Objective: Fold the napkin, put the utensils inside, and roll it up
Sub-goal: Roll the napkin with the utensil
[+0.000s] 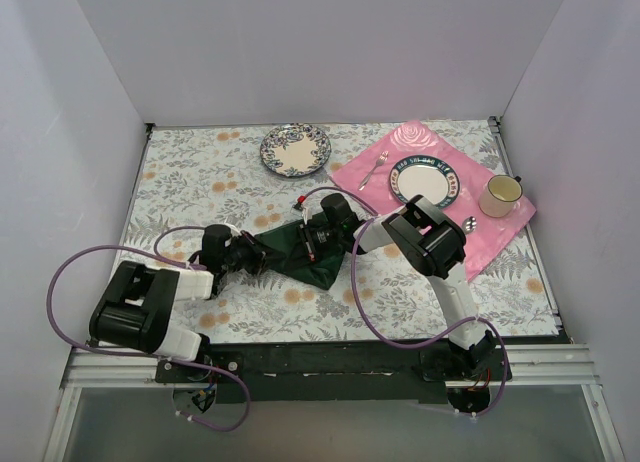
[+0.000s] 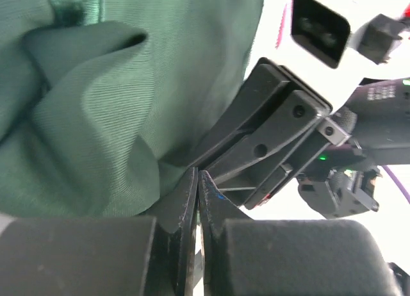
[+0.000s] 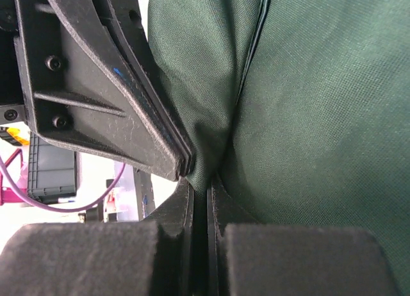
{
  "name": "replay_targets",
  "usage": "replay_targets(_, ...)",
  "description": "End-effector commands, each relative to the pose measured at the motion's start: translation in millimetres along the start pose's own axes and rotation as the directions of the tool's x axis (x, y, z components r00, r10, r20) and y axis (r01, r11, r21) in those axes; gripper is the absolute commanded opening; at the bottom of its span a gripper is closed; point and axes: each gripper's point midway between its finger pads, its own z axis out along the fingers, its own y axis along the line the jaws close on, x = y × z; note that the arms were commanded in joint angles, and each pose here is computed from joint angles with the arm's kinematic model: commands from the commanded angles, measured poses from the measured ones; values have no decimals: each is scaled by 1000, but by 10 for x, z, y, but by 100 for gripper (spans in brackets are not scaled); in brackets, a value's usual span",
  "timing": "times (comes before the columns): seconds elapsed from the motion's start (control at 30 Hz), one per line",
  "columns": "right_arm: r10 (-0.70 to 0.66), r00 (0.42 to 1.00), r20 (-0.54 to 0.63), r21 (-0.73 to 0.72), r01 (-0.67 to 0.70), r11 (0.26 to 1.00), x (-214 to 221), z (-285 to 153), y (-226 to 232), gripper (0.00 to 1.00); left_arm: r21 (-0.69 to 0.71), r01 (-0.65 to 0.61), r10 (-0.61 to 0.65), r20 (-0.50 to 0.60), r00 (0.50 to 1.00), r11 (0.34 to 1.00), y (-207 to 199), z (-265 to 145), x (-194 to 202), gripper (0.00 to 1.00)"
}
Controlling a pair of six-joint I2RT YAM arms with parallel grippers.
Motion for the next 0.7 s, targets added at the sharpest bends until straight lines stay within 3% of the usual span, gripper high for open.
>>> replay_targets(0.0, 57, 998, -1, 122, -57, 991, 143, 9, -306, 1, 59, -1, -4, 77, 997, 998, -2, 55, -90, 0)
replay_targets(0.13, 49, 999, -7, 135, -48, 990, 152, -8, -292, 2, -26, 27, -24, 82, 996, 999, 257, 114, -84, 0)
replay_targets(0.3, -13, 1000, -20, 212, 17, 977, 57, -73, -262, 19, -136, 85, -77, 59, 995, 987, 589, 162, -7, 0)
replay_targets(0.53, -104, 992, -73, 366, 124, 923, -98, -257, -223, 45, -183, 97, -91, 44, 995, 978, 743, 174, 45, 0)
replay_targets(0.67, -186, 975, -122, 461, 222, 859, -198, -425, -171, 53, -188, 83, -76, 44, 996, 979, 740, 194, 22, 0)
